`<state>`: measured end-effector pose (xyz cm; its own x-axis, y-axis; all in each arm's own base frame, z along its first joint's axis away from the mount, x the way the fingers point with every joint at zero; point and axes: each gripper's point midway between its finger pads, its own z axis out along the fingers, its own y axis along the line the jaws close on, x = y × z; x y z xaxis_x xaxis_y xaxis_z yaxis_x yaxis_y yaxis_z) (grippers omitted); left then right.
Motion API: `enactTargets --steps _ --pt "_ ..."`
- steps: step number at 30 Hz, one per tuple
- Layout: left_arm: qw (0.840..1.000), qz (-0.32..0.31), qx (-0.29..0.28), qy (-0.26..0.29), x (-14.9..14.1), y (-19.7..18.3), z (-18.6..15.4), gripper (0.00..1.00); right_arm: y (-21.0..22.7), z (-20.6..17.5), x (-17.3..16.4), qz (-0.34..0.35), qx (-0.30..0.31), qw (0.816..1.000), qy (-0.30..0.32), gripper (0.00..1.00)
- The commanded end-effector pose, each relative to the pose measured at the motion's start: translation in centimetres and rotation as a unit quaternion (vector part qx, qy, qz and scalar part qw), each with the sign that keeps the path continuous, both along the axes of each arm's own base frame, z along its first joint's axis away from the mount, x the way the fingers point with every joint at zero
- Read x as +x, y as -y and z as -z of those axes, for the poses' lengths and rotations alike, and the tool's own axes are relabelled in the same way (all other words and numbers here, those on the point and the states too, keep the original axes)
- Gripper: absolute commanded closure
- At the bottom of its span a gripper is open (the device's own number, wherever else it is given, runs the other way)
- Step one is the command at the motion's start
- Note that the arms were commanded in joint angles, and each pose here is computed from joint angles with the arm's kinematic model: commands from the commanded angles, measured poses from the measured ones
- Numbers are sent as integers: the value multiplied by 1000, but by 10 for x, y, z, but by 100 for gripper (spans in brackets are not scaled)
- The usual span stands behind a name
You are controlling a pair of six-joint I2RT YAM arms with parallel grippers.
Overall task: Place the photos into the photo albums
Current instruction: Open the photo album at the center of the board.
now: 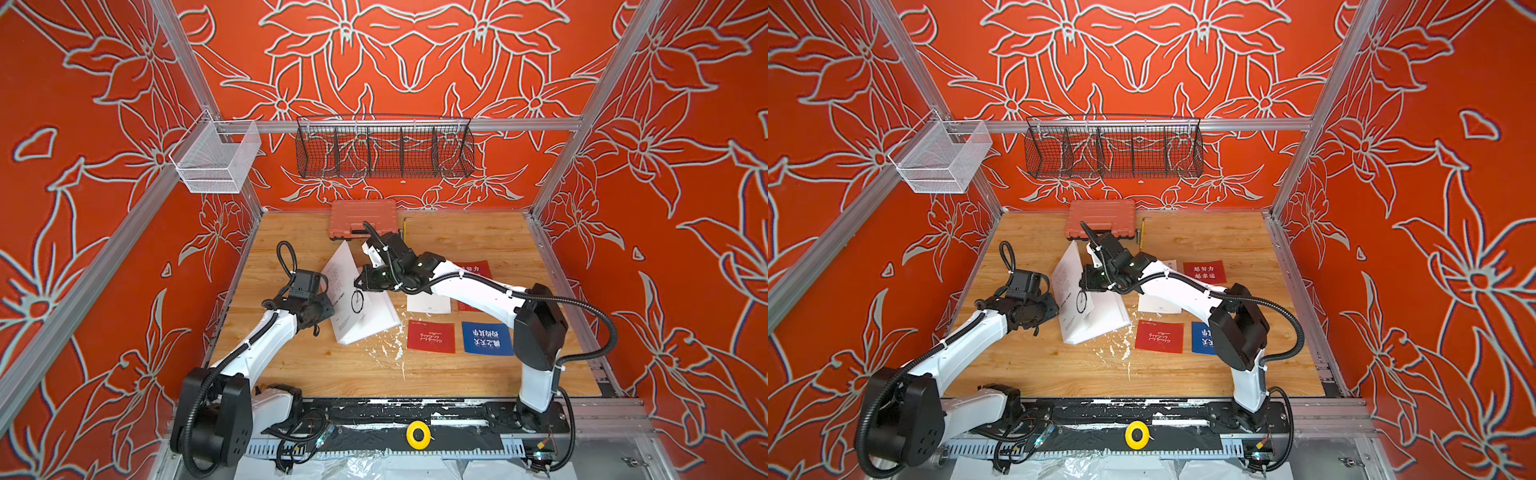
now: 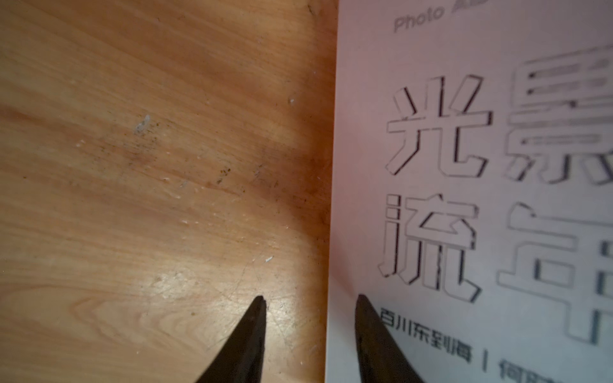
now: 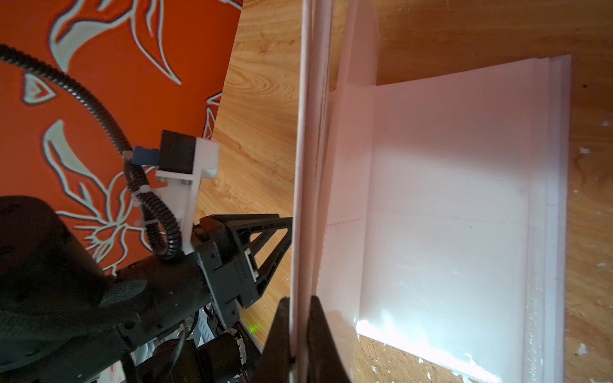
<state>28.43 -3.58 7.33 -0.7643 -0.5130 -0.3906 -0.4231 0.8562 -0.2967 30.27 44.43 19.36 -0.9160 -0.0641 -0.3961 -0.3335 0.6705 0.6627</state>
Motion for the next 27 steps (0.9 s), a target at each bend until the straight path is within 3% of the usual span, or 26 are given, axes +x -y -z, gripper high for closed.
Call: enactTargets --steps 1,14,23,27 --pt "1000 -24 3 0 3 -8 9 57 -29 -28 -3 -20 51 998 11 95" --pt "997 -36 -49 -44 16 -5 47 57 -68 -44 -22 -62 76 995 12 87" --pt "990 0 -115 -79 47 16 62 57 -96 -43 -30 -85 90 992 -6 80" --pt "992 -13 -100 -72 46 3 56 57 -100 -41 -32 -86 89 992 -8 77"
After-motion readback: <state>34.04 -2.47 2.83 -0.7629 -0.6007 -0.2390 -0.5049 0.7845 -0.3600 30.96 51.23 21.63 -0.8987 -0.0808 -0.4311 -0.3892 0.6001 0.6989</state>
